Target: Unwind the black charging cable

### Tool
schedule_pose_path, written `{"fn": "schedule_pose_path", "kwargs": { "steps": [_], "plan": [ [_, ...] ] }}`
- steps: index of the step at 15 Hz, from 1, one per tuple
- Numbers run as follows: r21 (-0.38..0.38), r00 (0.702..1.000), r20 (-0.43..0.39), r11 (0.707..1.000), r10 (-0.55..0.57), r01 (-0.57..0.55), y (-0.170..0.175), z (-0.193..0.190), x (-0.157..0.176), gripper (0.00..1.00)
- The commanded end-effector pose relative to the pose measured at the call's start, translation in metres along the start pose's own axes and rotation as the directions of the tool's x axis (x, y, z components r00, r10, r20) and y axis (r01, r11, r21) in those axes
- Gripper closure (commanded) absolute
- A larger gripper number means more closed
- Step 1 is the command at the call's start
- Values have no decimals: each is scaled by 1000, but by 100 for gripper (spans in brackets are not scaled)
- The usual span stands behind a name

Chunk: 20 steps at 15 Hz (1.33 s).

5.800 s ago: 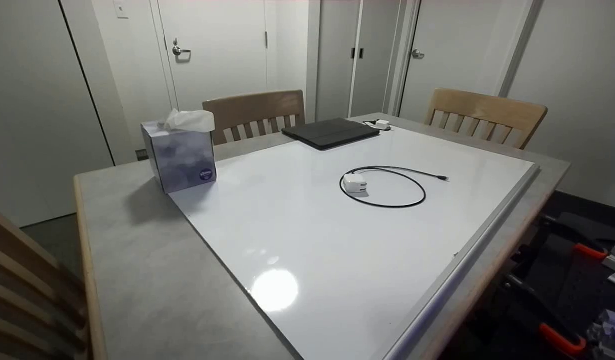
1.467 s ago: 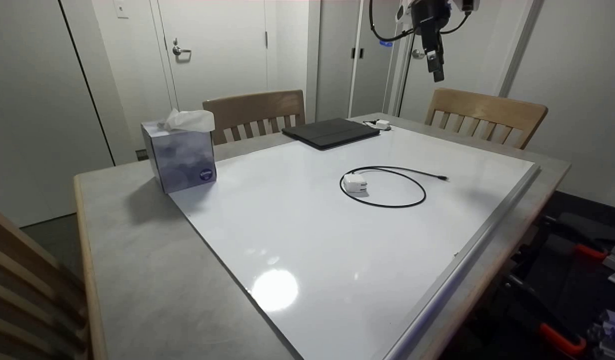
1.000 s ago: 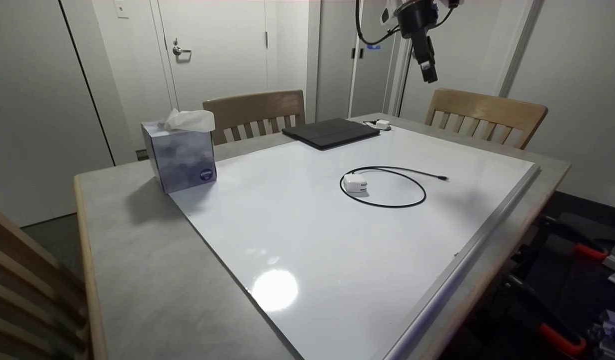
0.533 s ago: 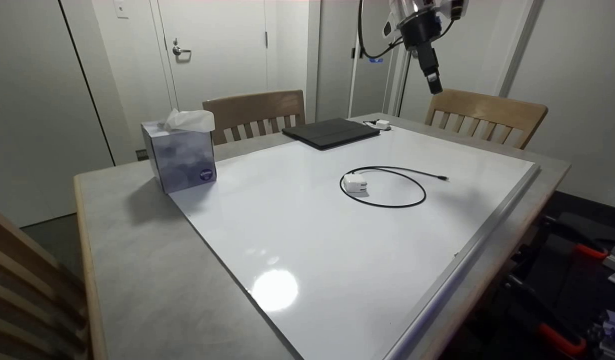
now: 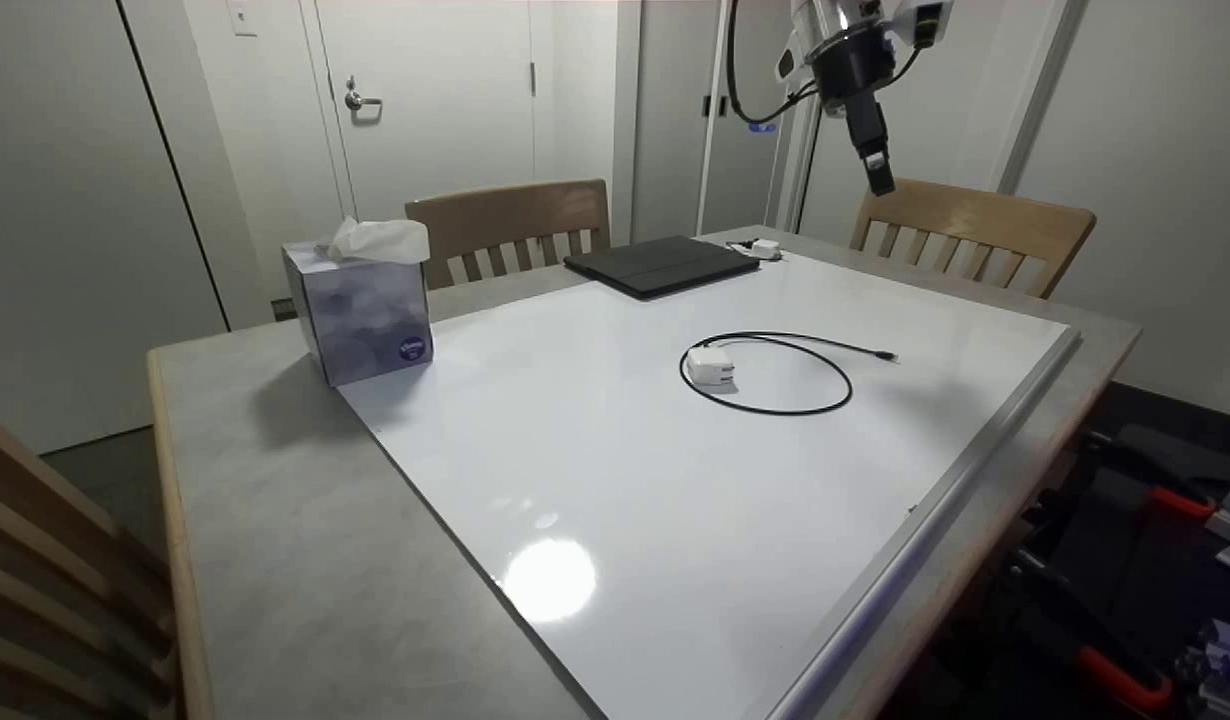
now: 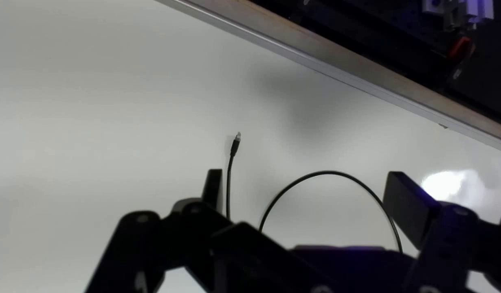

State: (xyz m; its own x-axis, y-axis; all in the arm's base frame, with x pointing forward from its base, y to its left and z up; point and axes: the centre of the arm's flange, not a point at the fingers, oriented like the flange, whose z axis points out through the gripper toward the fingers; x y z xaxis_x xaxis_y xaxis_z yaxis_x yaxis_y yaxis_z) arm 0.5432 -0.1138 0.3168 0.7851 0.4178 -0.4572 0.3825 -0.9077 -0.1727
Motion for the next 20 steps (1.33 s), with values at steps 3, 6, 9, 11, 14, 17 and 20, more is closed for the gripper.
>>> {"fn": "schedule_pose_path", "kwargs": {
  "steps": [3,6,9,11,14,17,20],
  "plan": [
    [-6,1000,17,1000,11,-11,-6,14,1,0],
    [4,999,39,1000,8,-9,-12,30,3,0],
    [38,999,49,999,-24,22,-17,53,6,0],
    [57,998,35,997,-50,48,-19,70,12,0],
    [-44,998,-8,997,-68,68,-22,90,20,0],
    [-171,987,-99,979,-124,106,-19,99,37,0],
    [-145,991,-89,985,-104,91,-17,92,37,0]
  ]
}}
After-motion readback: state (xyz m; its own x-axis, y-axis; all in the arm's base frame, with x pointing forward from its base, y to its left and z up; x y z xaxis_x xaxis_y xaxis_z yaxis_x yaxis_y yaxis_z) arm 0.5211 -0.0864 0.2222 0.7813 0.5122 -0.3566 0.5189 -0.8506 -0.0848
